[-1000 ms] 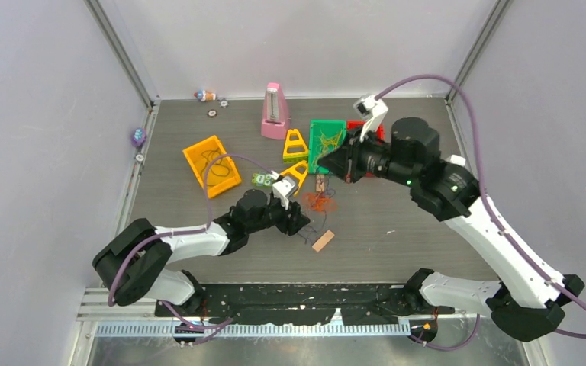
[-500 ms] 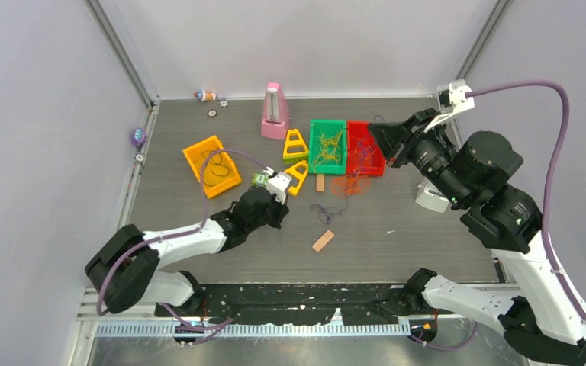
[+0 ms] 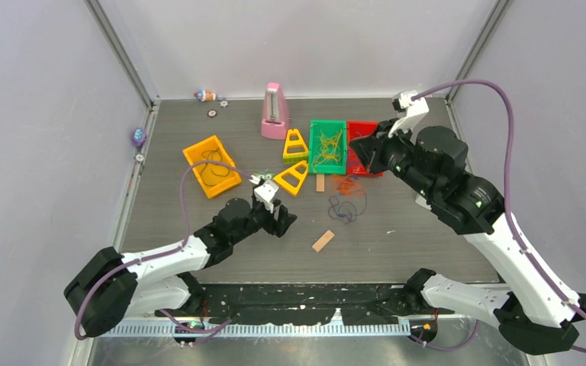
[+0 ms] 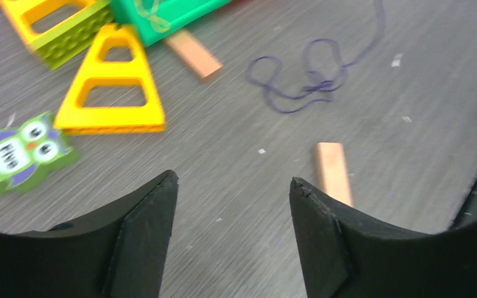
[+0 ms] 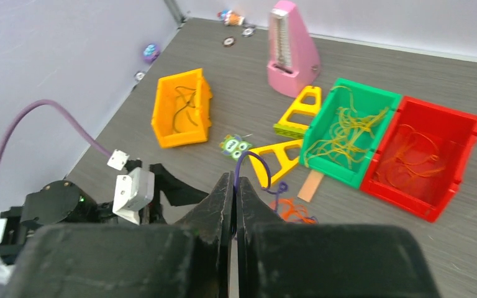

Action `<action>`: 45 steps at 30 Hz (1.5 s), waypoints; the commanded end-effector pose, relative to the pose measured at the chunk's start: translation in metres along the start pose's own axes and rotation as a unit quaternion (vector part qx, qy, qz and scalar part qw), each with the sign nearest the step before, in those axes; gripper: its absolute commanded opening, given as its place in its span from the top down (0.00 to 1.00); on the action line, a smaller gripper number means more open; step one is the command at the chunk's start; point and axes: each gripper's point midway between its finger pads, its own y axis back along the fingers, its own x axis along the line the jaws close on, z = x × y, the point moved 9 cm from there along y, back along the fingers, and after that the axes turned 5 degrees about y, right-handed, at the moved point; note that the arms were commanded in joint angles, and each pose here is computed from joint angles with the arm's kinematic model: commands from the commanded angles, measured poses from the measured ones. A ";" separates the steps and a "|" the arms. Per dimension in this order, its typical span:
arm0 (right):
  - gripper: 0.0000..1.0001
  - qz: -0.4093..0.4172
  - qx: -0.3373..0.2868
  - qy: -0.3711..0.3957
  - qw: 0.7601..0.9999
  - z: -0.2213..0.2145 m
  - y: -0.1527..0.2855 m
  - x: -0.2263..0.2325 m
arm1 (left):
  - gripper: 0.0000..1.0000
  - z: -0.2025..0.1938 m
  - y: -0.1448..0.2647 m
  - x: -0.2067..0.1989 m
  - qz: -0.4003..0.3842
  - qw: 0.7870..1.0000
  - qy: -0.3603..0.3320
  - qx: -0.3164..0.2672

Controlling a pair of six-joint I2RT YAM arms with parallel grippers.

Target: Untangle the cables

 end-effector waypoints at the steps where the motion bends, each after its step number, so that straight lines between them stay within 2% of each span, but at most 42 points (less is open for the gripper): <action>1: 0.95 0.104 -0.004 0.005 0.995 0.018 -0.001 0.022 | 0.31 0.038 0.000 -0.029 -0.139 0.984 -0.023 -0.114; 8: 0.95 0.204 0.037 0.017 0.978 0.012 -0.013 0.040 | 0.37 0.065 -0.006 -0.032 -0.128 0.978 -0.056 -0.154; 19: 0.95 0.248 0.057 0.026 0.967 0.004 -0.015 0.046 | 0.35 0.063 -0.005 -0.035 -0.134 0.953 -0.188 -0.194; 23: 0.95 0.255 0.060 0.028 0.965 0.004 -0.015 0.047 | 0.36 0.057 -0.005 -0.037 -0.159 0.936 -0.242 -0.200; 26: 0.95 0.259 0.061 0.029 0.963 0.004 -0.015 0.048 | 0.42 0.058 -0.008 -0.028 -0.106 0.945 -0.233 -0.204; 36: 0.95 0.264 0.067 0.032 0.962 0.001 -0.016 0.048 | 0.55 0.065 -0.009 -0.021 -0.066 0.941 -0.251 -0.218; 43: 0.95 0.264 0.071 0.034 0.961 0.000 -0.019 0.048 | 0.50 0.057 -0.014 -0.038 -0.158 0.927 -0.269 -0.209; 44: 0.95 0.264 0.072 0.034 0.961 0.000 -0.019 0.048 | 0.54 0.055 -0.014 -0.040 -0.172 0.924 -0.272 -0.206; 45: 0.95 0.264 0.072 0.034 0.961 0.001 -0.019 0.049 | 0.62 0.052 -0.015 -0.042 -0.182 0.923 -0.273 -0.202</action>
